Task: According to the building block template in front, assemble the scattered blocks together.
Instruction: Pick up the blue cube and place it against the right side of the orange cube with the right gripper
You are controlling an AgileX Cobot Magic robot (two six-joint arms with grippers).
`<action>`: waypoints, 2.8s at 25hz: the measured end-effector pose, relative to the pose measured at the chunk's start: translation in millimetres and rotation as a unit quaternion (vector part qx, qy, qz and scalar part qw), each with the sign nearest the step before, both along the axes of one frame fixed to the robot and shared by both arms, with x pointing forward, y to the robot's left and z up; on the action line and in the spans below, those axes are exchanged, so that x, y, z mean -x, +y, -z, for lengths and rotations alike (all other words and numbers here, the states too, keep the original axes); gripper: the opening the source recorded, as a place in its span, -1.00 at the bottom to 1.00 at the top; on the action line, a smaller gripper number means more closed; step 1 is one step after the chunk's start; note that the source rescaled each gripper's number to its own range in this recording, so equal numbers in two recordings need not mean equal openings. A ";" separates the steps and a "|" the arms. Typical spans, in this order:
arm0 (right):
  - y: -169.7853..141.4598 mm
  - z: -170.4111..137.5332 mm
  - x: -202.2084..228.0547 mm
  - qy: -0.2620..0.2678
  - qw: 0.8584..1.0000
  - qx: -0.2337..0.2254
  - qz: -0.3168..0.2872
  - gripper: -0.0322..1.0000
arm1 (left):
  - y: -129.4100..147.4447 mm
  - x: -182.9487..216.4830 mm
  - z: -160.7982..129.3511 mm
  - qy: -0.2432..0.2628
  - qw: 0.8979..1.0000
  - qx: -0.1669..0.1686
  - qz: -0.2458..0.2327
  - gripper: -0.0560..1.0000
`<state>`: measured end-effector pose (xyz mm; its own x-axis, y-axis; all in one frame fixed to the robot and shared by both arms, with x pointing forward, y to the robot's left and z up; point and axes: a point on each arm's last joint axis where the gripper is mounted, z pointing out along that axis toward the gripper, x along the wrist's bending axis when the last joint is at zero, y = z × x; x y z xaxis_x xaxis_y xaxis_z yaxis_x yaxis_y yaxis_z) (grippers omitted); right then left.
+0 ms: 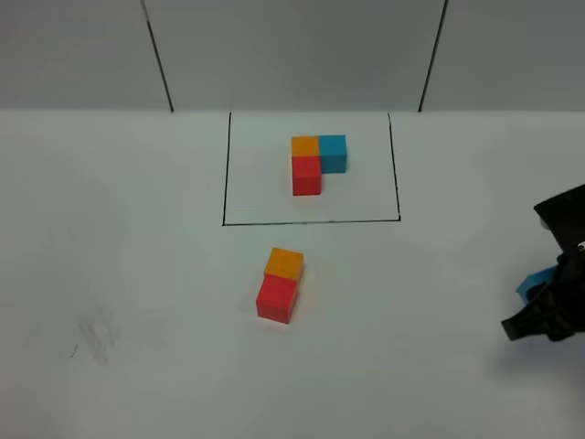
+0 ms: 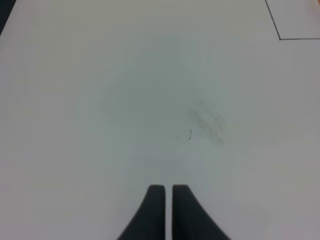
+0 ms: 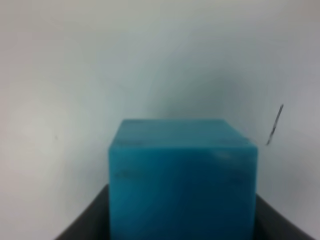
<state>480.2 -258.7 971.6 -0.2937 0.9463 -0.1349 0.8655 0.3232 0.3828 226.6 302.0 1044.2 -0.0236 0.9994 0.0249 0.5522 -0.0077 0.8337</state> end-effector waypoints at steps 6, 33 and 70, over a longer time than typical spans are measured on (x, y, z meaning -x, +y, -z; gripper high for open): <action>12.7 -31.4 -3.0 -0.006 0.998 0.026 -0.065 0.05 | 0.0 0.0 0.0 0.000 1.000 0.000 0.000 -0.89; 46.3 -40.3 -11.0 -0.005 0.917 0.115 -0.382 0.05 | 0.0 0.0 0.0 0.000 1.000 0.000 0.000 -0.89; 172.8 0.0 -71.9 0.024 0.878 0.066 -0.474 0.05 | 0.0 0.0 0.0 0.000 1.000 0.000 0.000 -0.89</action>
<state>552.1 -85.9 971.6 -0.9489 0.2514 -0.1910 0.1982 0.9452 0.2594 226.6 302.0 1044.2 -0.0236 0.9994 0.0249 0.5522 -0.0077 0.8337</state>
